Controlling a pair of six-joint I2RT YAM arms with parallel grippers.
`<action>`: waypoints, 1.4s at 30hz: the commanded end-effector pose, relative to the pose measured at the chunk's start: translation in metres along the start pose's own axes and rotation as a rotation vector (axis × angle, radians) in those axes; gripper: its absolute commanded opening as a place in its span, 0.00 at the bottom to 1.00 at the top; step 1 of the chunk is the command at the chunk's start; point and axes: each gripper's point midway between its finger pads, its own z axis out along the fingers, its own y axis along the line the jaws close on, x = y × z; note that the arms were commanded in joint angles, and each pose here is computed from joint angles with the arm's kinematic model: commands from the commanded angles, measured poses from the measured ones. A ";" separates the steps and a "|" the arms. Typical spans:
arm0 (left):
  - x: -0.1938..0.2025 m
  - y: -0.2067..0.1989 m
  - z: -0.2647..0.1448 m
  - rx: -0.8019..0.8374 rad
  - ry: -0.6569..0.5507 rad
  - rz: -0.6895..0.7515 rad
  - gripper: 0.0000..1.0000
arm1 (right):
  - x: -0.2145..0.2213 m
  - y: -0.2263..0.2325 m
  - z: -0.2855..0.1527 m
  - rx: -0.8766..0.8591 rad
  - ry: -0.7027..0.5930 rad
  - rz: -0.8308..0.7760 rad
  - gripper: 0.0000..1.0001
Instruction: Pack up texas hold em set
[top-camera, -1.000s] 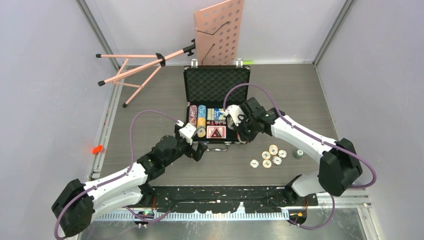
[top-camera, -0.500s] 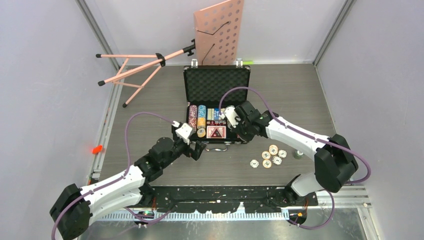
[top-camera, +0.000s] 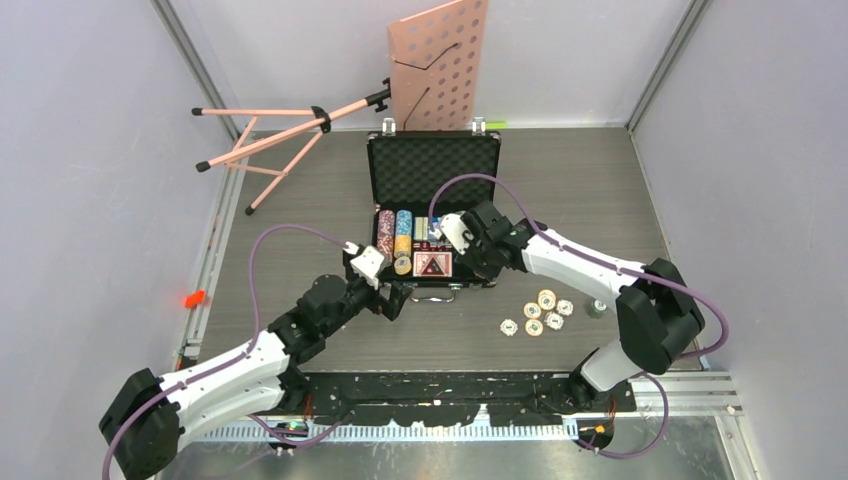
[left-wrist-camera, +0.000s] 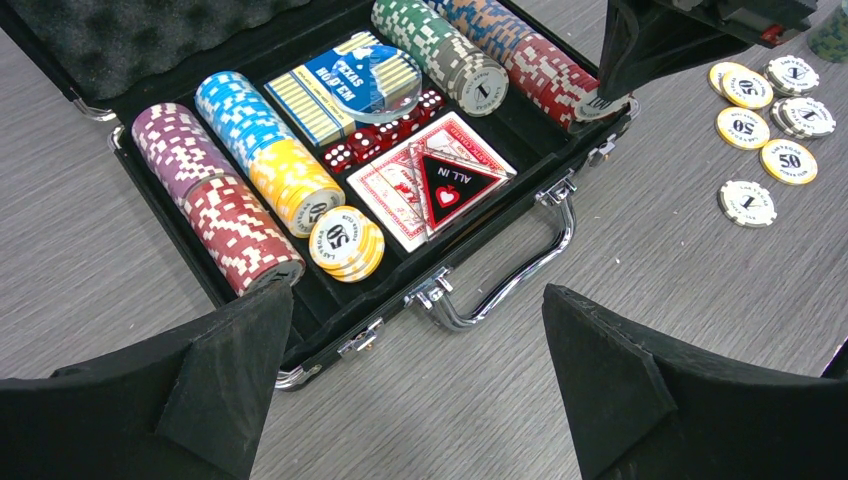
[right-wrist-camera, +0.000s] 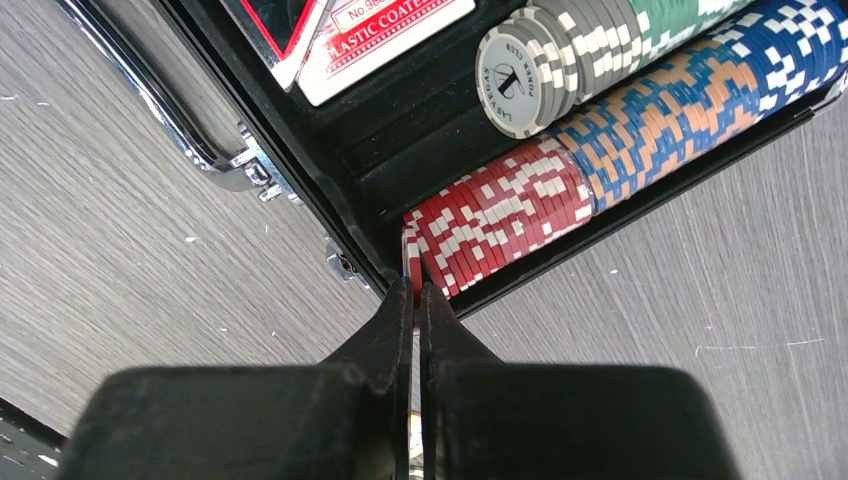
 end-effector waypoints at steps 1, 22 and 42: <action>-0.016 0.001 0.000 -0.008 -0.067 0.002 1.00 | -0.015 -0.042 -0.001 0.152 -0.012 -0.085 0.01; -0.016 0.001 -0.001 -0.007 -0.068 0.000 1.00 | -0.020 -0.057 -0.032 0.242 -0.048 -0.080 0.63; -0.007 0.021 0.001 -0.145 -0.030 -0.093 1.00 | -0.010 -0.076 -0.104 0.500 -0.242 0.626 0.99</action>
